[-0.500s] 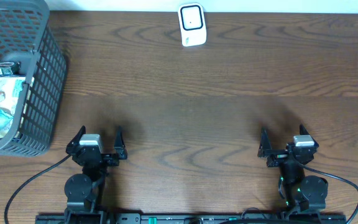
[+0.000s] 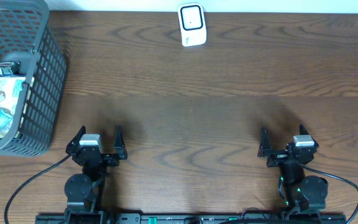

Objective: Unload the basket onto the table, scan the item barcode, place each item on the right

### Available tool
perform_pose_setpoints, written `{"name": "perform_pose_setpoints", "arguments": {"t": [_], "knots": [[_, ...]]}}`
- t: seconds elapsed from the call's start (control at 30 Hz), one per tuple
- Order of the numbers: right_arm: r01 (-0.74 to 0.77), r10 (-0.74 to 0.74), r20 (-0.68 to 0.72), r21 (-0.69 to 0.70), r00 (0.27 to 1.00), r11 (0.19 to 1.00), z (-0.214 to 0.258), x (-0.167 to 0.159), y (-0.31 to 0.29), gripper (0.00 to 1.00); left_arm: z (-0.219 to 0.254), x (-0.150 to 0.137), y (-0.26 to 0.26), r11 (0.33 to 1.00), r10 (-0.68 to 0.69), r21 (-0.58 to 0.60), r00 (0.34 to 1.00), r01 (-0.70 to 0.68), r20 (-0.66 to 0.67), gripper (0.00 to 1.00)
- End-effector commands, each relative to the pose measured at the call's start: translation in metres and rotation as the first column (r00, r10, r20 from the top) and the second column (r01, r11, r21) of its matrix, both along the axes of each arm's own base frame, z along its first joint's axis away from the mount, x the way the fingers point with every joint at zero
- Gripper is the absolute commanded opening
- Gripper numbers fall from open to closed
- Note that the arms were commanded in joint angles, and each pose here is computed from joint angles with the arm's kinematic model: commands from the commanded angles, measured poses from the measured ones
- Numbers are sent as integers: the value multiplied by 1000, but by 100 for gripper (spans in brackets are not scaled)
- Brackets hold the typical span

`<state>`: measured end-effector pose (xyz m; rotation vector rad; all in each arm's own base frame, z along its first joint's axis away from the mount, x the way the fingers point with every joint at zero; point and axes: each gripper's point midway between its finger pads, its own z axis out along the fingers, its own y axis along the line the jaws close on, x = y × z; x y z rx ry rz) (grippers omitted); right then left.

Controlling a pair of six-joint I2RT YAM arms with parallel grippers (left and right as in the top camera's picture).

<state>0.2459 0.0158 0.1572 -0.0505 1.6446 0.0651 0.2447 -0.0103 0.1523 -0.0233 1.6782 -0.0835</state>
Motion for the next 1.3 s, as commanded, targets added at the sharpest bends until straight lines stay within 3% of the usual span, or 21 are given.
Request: {"name": "perform_pose_setpoints", "arguments": {"t": [0.0,1.13,1.27], "knots": [[-9,9,0,-7,1000,1000,-1,0,2,99,-16,-1,1,1000,7,10,999,-7,-47,98],[-9,9,0,-7,1000,1000,-1,0,2,99,-15,-1,1,1000,8,13,999,-8,-43,98],[-9,9,-1,-7,1000,1000,-1,0,2,99,-3,-1,-16,991,-77,-114,997,77,-2,97]]}}
